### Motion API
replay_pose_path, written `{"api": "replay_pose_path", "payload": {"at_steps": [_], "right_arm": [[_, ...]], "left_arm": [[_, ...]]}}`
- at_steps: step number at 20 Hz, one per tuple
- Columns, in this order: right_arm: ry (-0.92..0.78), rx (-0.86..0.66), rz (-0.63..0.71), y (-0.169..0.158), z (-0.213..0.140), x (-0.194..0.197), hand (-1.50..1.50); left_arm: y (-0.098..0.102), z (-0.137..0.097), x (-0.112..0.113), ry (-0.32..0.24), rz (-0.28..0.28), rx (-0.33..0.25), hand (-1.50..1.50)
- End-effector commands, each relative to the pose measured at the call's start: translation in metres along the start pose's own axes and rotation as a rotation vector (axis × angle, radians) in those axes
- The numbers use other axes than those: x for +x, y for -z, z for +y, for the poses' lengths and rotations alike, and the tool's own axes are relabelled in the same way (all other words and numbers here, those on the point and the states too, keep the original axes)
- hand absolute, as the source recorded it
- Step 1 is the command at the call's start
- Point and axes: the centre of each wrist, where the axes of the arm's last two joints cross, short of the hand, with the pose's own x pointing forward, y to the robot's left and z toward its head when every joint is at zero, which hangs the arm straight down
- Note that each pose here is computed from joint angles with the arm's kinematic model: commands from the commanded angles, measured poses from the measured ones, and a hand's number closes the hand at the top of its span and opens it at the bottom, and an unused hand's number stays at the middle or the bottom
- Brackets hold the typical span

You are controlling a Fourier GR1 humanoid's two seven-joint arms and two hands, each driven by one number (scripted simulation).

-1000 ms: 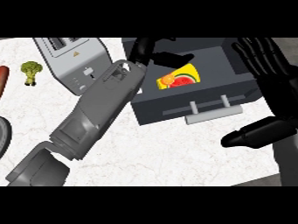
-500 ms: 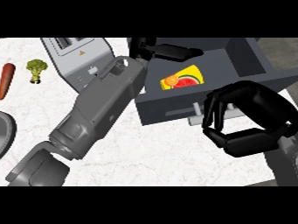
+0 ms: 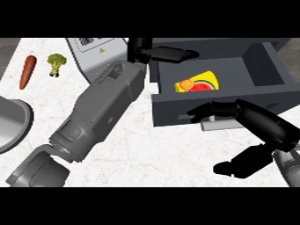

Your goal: Pick up the cup, place it into the drawer and close the drawer

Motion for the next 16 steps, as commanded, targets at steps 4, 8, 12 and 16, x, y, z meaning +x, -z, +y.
{"api": "replay_pose_path", "payload": {"at_steps": [4, 8, 12, 16], "right_arm": [[-0.129, -0.01, 0.212, 0.028, 0.055, -0.053, -1.5], [-0.152, 0.085, 0.267, 0.037, 0.062, -0.095, -1.5], [-0.178, 0.095, 0.355, 0.064, 0.047, -0.126, 1.5], [-0.163, 0.017, 0.344, 0.073, 0.035, -0.149, 1.5]], "left_arm": [[-0.003, 0.016, -0.004, -0.079, -0.027, 0.002, -1.5], [-0.016, 0.026, -0.017, -0.112, -0.029, 0.012, -1.5], [-0.028, 0.03, -0.027, -0.116, -0.043, 0.023, -1.5], [-0.031, 0.063, -0.025, -0.128, -0.019, 0.009, -1.5]]}}
